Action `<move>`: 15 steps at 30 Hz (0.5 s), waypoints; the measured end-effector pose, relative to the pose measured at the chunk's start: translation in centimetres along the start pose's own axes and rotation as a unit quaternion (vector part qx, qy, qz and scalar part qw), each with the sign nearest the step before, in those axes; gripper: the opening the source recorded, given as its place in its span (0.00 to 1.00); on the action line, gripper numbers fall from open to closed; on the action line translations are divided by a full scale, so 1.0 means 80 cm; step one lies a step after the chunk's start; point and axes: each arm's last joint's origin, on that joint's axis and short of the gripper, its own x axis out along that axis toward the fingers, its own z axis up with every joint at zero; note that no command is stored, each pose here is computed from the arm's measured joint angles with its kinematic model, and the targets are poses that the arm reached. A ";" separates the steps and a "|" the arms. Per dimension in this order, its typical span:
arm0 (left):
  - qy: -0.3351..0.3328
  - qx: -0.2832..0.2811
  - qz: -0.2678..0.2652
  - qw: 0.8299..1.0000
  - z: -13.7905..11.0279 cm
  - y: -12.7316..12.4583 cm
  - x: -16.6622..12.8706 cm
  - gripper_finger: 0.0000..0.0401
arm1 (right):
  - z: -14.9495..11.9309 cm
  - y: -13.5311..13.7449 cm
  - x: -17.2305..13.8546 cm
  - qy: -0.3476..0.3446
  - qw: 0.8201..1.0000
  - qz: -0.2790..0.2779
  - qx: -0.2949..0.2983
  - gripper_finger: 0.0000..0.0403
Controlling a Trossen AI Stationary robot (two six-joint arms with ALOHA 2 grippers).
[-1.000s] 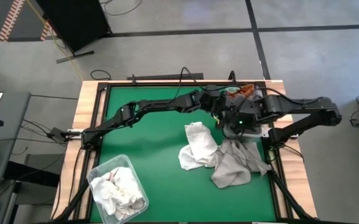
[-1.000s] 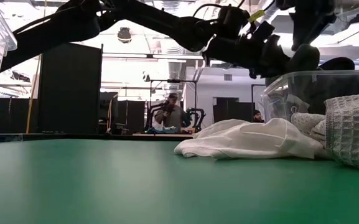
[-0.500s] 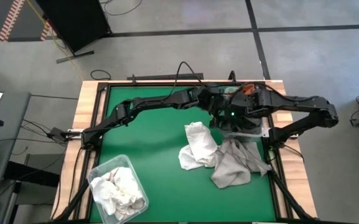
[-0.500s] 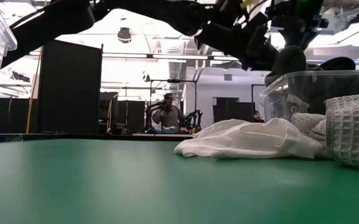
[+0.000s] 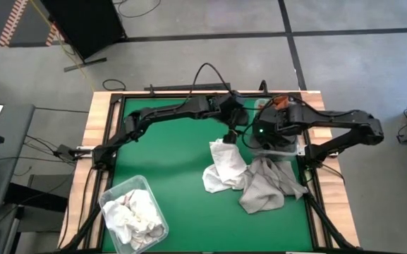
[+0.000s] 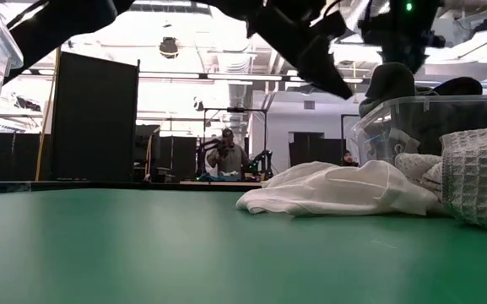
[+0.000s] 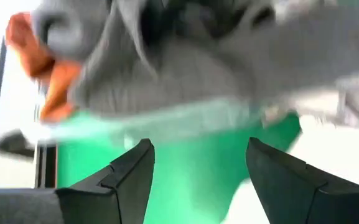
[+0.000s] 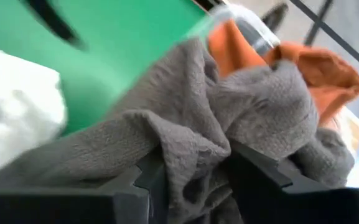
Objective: Sort towels by color in basket
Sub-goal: Put the gray microfiber towel into the top transparent bin
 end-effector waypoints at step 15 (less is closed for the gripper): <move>0.103 -0.034 -0.051 0.993 0.008 -0.010 -0.129 0.60 | -0.043 -0.007 0.118 0.102 0.994 0.003 0.048 0.44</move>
